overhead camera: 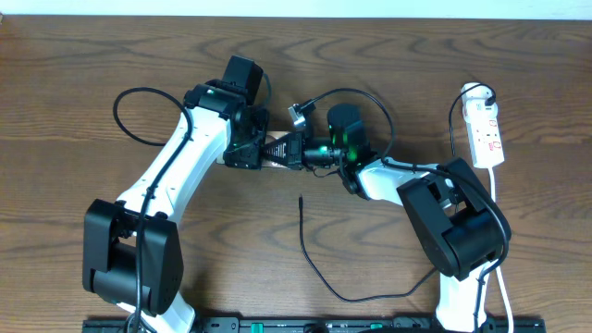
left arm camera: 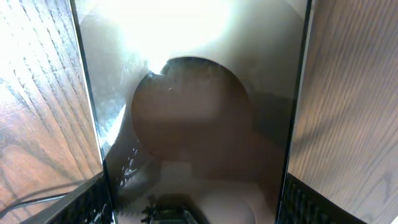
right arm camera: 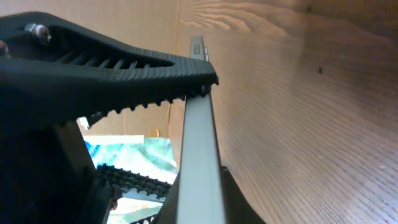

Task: Plug charger to phone and switch on socket

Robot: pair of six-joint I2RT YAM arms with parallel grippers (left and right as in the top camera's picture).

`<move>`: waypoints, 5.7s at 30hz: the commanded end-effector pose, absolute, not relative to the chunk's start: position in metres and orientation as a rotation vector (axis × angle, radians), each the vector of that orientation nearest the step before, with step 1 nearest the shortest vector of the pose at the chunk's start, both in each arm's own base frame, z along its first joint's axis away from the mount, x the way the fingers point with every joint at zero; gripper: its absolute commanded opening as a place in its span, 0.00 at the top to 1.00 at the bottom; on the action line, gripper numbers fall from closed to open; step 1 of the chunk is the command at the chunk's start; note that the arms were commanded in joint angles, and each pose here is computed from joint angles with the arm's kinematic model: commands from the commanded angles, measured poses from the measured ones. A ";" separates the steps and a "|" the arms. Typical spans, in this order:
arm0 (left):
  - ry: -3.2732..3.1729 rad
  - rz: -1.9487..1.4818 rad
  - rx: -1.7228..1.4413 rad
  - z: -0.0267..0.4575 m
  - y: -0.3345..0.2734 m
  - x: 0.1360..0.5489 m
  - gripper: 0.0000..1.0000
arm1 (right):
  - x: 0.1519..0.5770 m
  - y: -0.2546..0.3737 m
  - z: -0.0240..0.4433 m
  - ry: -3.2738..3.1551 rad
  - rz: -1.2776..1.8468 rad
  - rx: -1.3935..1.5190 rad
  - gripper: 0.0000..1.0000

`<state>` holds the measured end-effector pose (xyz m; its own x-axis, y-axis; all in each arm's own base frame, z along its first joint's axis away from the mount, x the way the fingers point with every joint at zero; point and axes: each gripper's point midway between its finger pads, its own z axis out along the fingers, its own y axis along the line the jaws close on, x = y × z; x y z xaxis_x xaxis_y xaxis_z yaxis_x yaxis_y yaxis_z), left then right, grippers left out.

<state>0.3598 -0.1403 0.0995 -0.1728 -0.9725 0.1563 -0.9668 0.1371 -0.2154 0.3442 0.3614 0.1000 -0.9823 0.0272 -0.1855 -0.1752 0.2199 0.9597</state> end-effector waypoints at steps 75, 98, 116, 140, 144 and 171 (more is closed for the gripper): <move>2.374 -1.422 -0.791 0.205 -0.121 0.458 0.09 | 0.456 0.310 0.168 1.777 2.137 1.138 0.99; 2.291 -1.607 -0.605 0.200 -0.139 0.484 0.08 | 0.442 0.335 0.192 1.687 2.208 1.045 0.98; 2.286 -1.513 -0.546 0.194 -0.134 0.488 0.17 | 0.433 0.351 0.194 1.645 2.199 1.074 0.99; 2.300 -1.473 -0.718 0.185 -0.132 0.493 0.31 | 0.433 0.355 0.200 1.544 2.181 1.112 0.98; 2.301 -1.474 -0.717 0.185 -0.132 0.492 0.41 | 0.432 0.356 0.200 1.547 2.182 1.111 0.98; 2.309 -1.440 -0.674 0.181 -0.135 0.492 0.81 | 0.427 0.362 0.200 1.556 2.188 1.107 0.98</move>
